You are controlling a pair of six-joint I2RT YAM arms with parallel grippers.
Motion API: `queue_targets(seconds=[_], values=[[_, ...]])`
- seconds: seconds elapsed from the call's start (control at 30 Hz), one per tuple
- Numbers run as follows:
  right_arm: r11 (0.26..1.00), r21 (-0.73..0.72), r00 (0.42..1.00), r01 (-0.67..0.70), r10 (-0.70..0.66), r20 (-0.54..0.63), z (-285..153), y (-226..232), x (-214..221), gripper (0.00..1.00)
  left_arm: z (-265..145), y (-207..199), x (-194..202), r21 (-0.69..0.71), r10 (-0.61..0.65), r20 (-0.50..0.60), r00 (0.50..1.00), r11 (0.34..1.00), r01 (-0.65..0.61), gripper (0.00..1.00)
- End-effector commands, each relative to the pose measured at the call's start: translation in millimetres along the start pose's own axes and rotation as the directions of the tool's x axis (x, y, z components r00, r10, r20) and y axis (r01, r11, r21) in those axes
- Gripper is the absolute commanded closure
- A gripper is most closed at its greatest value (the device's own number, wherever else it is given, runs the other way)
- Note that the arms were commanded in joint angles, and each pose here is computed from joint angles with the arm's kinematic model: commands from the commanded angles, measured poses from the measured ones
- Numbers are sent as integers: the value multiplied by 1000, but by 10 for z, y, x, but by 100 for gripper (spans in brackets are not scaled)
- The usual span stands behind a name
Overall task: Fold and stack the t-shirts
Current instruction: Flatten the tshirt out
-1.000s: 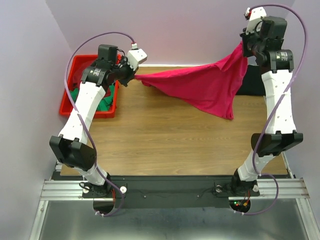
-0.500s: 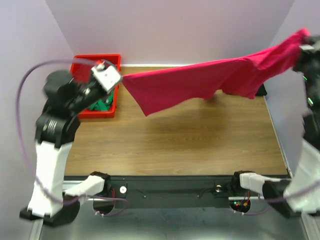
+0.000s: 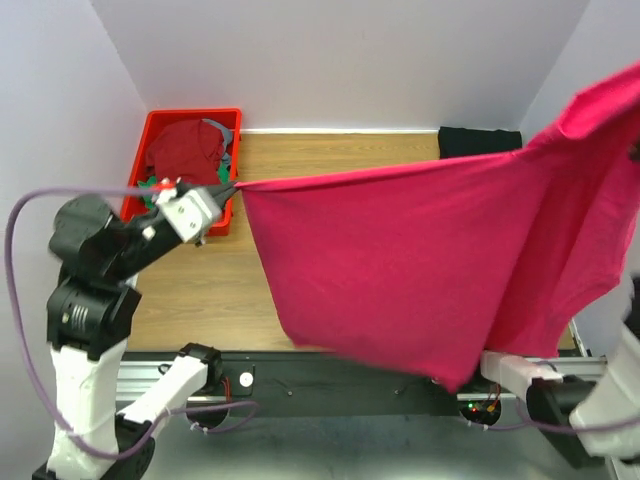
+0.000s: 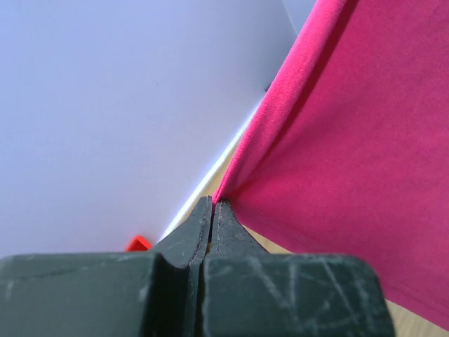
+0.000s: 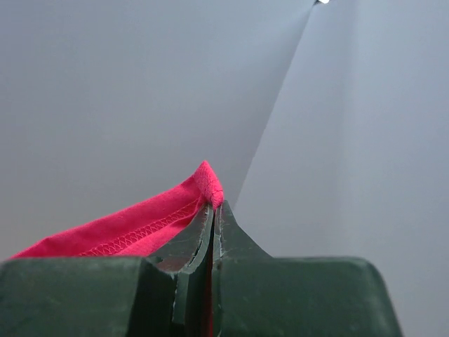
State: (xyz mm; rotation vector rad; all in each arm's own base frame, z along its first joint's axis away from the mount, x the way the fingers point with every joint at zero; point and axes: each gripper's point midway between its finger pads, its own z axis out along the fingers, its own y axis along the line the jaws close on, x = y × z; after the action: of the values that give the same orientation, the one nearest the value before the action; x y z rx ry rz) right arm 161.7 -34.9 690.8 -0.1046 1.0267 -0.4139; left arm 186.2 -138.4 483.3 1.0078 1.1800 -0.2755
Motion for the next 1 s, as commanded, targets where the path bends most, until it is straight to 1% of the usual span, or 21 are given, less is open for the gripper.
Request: queue_targets(seconds=[0.0,0.03,0.1,0.13,0.27,0.3,0.37,0.4,0.43,0.5,0.53,0.57,0.6,0.63,0.67,0.7,0.73,0.8,0.9,0.93,0.97], values=[[991,-98,985,93,-106,-134,728,452,791,100,278,95,302,9,-128,-99,987,992,130,100],[986,-140,976,95,-120,-184,806,613,1089,99,323,92,419,2,-163,-130,978,986,165,100],[969,-231,965,85,-138,-222,933,911,1474,99,441,124,761,-28,-210,-221,952,977,210,100],[955,-290,946,68,-154,-285,939,1124,1863,99,478,104,1004,-49,-237,-281,930,971,233,100],[903,-430,907,-6,-176,-382,927,1668,2682,99,677,-16,1674,-51,-294,-419,859,952,301,100],[878,-477,885,-39,-191,-425,863,1890,3073,99,742,-38,1878,-61,-312,-459,832,945,321,100],[852,-518,871,-75,-197,-450,804,2103,3403,99,817,-95,2265,-86,-329,-519,789,938,335,100],[834,-541,843,-106,-213,-494,670,2254,3729,99,849,-106,2423,-101,-337,-543,769,935,339,100],[830,-548,849,-108,-209,-485,688,2337,3826,100,921,-156,2656,-102,-345,-580,738,930,354,100],[810,-568,818,-147,-223,-531,607,2560,4275,99,1007,-168,2963,-115,-336,-615,714,933,340,100],[803,-575,811,-157,-227,-539,584,2670,4449,99,1073,-231,3220,-112,-340,-654,675,927,358,100],[791,-584,787,-180,-240,-568,539,2801,4701,99,1137,-211,3322,-113,-335,-662,671,929,352,100],[795,-578,785,-184,-235,-573,587,2857,4803,99,1185,-273,3590,-120,-338,-707,622,923,365,100],[795,-578,782,-188,-235,-577,614,2905,4886,99,1261,-206,3656,-130,-338,-711,617,925,357,100],[789,-578,757,-208,-244,-606,576,3011,5130,100,1286,-174,3758,-147,-338,-728,596,927,346,100],[794,-573,761,-204,-239,-603,636,3044,5190,99,1324,-229,3979,-150,-338,-760,555,922,357,100],[796,-571,770,-200,-233,-594,737,3072,5194,100,1356,-198,4048,-163,-346,-765,543,920,358,100],[796,-566,748,-215,-239,-620,764,3198,5474,99,1473,-41,4104,-187,-349,-756,554,926,328,100],[806,-554,755,-208,-228,-615,977,3270,5588,99,1619,121,4265,-219,-360,-758,544,926,307,100],[800,-559,740,-218,-238,-629,965,3387,5773,99,1695,211,4336,-233,-364,-759,540,926,297,100],[806,-555,756,-207,-228,-613,1102,3393,5740,100,1701,270,4395,-248,-366,-767,527,927,282,100]])
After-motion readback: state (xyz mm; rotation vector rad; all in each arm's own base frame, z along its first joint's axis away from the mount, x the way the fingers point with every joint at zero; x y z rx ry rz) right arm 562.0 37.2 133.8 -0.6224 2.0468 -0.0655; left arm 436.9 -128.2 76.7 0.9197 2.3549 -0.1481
